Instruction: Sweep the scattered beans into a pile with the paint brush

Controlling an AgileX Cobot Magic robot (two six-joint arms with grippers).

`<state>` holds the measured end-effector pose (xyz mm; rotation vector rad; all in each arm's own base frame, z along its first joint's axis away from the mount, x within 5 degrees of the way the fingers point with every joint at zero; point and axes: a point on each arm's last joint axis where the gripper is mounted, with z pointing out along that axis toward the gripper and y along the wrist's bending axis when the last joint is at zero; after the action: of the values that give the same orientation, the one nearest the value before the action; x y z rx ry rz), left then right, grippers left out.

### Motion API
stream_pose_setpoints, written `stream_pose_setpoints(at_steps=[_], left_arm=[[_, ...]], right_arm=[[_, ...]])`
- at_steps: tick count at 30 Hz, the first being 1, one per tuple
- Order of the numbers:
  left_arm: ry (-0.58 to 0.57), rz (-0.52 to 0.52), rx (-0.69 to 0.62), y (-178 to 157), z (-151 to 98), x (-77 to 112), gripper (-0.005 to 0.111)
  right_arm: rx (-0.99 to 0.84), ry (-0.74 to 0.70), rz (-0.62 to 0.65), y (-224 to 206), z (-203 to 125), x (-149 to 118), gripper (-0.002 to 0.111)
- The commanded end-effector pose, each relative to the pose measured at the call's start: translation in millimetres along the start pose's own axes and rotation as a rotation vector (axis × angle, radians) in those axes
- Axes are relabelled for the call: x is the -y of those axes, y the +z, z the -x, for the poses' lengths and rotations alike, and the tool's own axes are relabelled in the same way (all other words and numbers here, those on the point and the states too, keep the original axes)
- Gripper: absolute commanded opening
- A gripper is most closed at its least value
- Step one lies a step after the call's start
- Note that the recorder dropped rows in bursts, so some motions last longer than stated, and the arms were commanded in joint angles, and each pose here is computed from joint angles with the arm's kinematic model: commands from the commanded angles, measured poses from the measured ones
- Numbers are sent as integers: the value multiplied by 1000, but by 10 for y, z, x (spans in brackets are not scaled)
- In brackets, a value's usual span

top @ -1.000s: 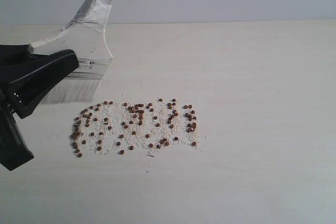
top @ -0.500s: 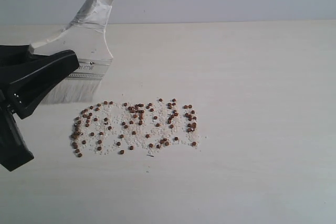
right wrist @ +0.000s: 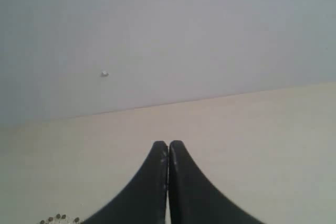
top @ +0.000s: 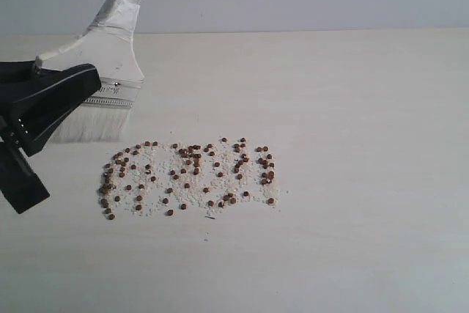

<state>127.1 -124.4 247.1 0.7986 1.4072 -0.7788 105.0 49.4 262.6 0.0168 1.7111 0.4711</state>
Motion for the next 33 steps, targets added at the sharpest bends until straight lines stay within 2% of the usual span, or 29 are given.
stream_pose_setpoints(at_steps=[1, 3, 7, 10, 12, 15, 18, 23, 27, 30, 32, 33], left_arm=[[-65, 17, 25, 21, 90, -32, 0], [-56, 0, 21, 29, 101, -21, 0], [-46, -7, 17, 31, 101, -15, 0], [-22, -22, 8, 31, 93, -2, 0], [0, -24, 7, 31, 92, 0, 0], [6, -24, 7, 31, 92, 0, 0], [23, -27, 7, 31, 92, 3, 0], [36, -33, 6, 30, 91, 8, 0], [35, -36, 11, 30, 95, 11, 0], [36, -37, 10, 30, 94, 12, 0], [36, -37, 10, 30, 94, 12, 0], [36, -37, 10, 30, 94, 12, 0]], right_arm=[[44, -140, 188, 44, 112, -249, 2], [34, -131, 232, 109, 216, -384, 6], [-19, -135, 214, 348, 257, -560, 18], [-65, -62, 199, 543, 268, -696, 28], [-85, 6, 191, 631, 275, -757, 29], [-107, 34, 181, 719, 253, -807, 28], [-102, -6, 174, 748, 251, -816, 30], [24, -147, 76, 764, 360, -729, 42], [21, -32, 44, 784, 348, -706, 42], [169, -44, -75, 790, 468, -608, 44], [132, 67, -71, 768, 452, -595, 43], [107, 48, -34, 775, 429, -631, 43]])
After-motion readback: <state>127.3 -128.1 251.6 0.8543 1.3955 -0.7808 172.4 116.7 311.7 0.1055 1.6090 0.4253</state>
